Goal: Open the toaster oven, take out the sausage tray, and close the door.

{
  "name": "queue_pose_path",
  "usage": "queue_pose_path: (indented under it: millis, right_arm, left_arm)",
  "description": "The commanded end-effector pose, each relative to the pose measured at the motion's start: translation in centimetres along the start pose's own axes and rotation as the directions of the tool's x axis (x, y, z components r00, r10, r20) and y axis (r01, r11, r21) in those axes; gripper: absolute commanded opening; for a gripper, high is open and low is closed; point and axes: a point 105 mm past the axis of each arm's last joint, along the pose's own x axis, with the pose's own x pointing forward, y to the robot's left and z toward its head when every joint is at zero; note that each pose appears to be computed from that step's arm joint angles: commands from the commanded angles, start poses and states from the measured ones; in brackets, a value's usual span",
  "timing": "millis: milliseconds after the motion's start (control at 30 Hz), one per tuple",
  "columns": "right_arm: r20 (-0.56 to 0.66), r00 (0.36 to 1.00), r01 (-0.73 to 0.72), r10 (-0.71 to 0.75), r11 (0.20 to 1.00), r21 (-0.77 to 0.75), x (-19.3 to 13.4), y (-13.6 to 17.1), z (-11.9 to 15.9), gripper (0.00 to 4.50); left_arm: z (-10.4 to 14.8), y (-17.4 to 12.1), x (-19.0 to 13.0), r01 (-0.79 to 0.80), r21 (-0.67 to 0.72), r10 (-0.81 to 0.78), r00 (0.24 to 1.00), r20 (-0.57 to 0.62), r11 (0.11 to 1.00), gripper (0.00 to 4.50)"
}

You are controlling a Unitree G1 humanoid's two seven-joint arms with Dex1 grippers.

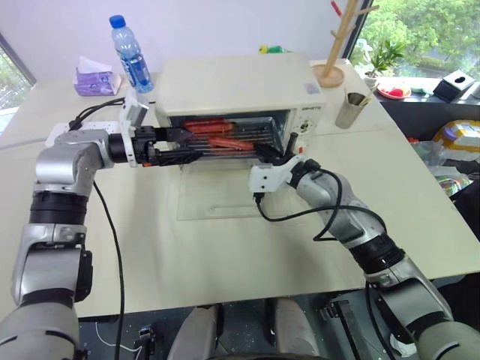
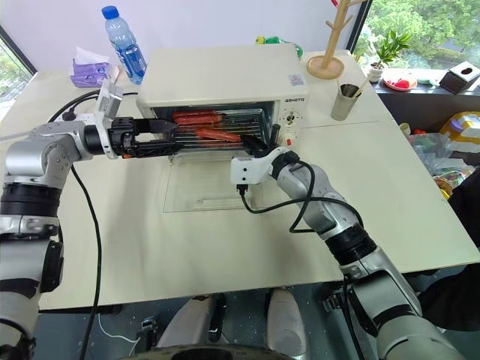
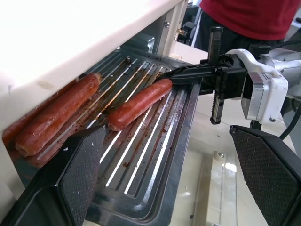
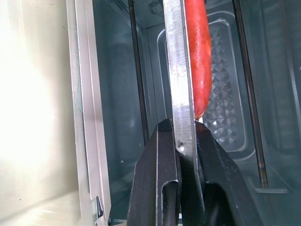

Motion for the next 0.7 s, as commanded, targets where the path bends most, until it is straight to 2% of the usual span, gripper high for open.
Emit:
queue_pose_path:
  millis: [33,433,700]
  right_arm:
    - [-0.024,0.999,-0.025,0.025,1.0,-0.011,-0.9,0.8,-1.0,0.02]
    - [0.018,1.0,0.017,-0.016,0.998,-0.06,-3.7,0.3,-1.1,0.02]
    - [0.071,0.997,0.009,-0.003,0.996,-0.086,-5.4,0.6,-0.6,0.02]
  left_arm:
    - [2.2,0.8,-1.3,-0.06,0.064,0.058,0.998,0.035,0.996,4.5]
    - [3.4,0.6,-1.8,-0.02,0.011,0.02,0.997,0.073,1.0,4.5]
    - [3.0,0.6,-1.7,-0.015,-0.002,0.015,0.997,0.07,1.0,4.5]
